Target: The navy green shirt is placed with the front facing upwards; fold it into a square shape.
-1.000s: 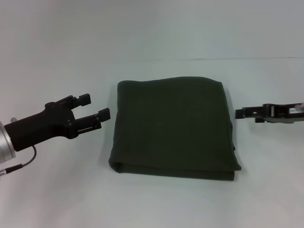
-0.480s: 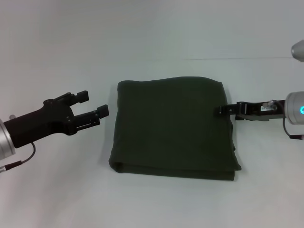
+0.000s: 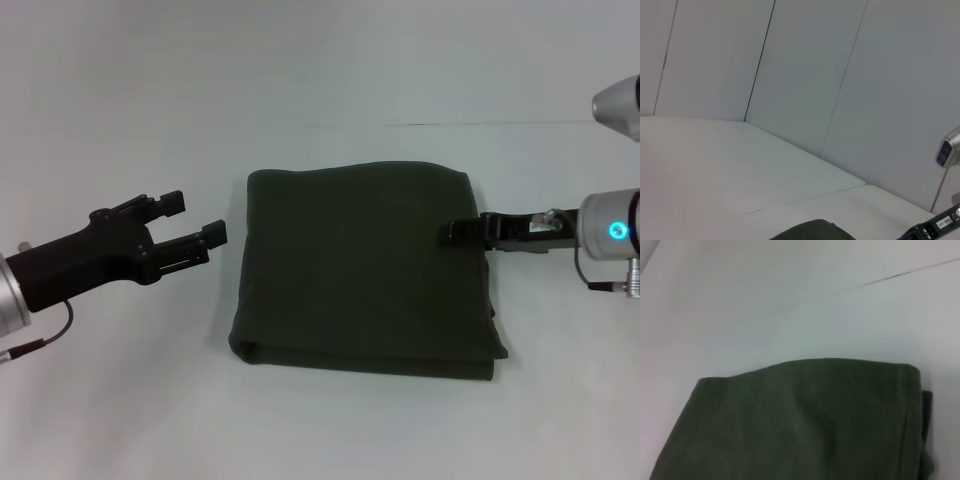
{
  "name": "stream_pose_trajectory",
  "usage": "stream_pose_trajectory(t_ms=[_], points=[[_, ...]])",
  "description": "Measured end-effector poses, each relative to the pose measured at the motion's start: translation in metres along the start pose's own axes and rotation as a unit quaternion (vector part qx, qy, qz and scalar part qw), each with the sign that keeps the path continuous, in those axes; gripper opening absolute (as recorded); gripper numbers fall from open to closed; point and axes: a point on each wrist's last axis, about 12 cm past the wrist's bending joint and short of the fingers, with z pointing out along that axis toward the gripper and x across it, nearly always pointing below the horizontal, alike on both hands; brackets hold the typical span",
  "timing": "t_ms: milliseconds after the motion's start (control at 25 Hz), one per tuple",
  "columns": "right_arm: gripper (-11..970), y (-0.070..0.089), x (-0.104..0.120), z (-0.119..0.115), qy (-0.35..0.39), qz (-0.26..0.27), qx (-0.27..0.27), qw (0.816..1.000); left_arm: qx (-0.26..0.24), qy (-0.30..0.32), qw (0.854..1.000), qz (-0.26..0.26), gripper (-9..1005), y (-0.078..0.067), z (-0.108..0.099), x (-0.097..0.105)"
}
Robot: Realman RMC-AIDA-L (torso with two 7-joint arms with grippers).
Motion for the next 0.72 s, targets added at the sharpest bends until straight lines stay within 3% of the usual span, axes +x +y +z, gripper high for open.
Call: stream_pose_trajectory(t_ms=[120, 200, 440, 720], points=[[888, 0.0023, 0.0012, 0.004, 0.002, 0.001, 0.001, 1.0, -0.002, -0.001, 1.0, 0.0, 878, 0.0008, -0.0013, -0.0002], [694, 0.0027, 0.0022, 0.0059, 0.003, 0.002, 0.003, 1.0, -0.005, -0.003, 1.0, -0.001, 878, 0.0014, -0.0024, -0.0003], [477, 0.0043, 0.0026, 0.0079, 0.003, -0.006, 0.005, 1.0, -0.008, -0.003, 1.0, -0.002, 877, 0.0021, -0.0044, 0.0002], [153, 0.003, 0.0007, 0.007, -0.003, -0.008, 0.009, 1.0, -0.011, -0.006, 1.0, -0.003, 876, 0.003, -0.006, 0.0002]])
